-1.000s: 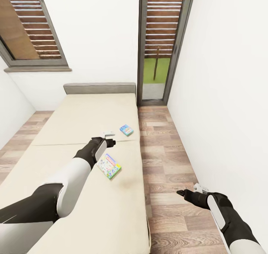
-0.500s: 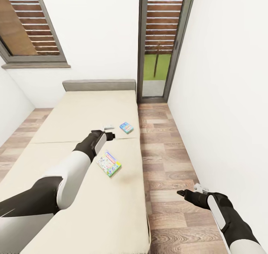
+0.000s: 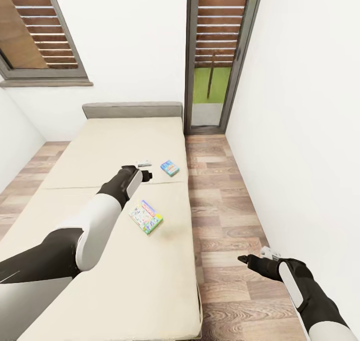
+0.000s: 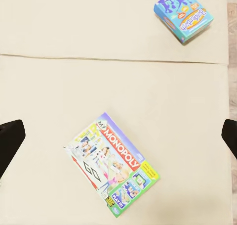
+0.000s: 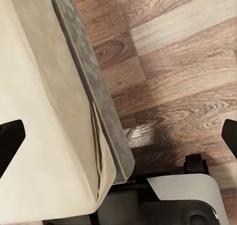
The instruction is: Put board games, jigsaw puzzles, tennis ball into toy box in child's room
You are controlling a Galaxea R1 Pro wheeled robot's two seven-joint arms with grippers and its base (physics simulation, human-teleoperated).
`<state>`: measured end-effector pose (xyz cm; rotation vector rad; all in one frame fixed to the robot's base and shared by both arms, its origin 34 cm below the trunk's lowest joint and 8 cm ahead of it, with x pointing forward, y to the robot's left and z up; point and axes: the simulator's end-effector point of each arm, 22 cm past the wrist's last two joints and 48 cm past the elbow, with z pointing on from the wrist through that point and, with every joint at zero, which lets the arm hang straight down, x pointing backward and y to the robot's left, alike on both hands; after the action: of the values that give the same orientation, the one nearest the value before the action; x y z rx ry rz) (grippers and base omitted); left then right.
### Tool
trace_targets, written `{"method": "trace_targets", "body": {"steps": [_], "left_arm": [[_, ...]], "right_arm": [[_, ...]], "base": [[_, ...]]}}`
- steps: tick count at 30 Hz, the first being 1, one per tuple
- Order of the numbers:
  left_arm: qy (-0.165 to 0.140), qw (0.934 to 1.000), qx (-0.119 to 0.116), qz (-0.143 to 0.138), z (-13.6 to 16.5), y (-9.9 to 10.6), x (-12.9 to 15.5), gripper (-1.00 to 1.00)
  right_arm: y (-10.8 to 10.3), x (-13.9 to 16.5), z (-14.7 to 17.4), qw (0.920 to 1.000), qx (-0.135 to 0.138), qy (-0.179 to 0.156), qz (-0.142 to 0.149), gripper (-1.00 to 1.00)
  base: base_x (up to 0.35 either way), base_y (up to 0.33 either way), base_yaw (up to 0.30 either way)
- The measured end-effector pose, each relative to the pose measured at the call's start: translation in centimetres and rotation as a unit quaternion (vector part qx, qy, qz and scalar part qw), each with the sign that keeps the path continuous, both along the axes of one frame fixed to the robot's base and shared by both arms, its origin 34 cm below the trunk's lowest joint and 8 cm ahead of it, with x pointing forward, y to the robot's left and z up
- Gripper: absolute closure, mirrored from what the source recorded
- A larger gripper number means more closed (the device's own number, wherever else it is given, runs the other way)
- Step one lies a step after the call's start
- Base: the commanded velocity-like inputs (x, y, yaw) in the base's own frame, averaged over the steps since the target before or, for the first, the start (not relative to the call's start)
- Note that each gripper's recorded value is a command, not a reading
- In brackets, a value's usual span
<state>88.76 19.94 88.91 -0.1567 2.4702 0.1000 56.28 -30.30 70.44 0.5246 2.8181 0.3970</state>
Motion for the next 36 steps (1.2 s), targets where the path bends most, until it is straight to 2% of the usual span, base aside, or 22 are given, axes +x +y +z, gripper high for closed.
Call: {"method": "trace_targets", "body": {"steps": [16,36], "left_arm": [[0.012,0.9999,0.003,-0.003,0.2,0.1,1.2,-1.0],[0.034,0.9994,0.003,-0.004,-2.3,0.1,0.8,-1.0]], "right_arm": [[0.0,-0.8,-1.2,0.9999,0.0,0.013,0.0,-1.0],[0.0,-1.9,-2.6,0.9995,-0.001,0.03,0.001,-1.0]], "base": [[0.0,0.0,0.0],[0.0,0.0,0.0]]}}
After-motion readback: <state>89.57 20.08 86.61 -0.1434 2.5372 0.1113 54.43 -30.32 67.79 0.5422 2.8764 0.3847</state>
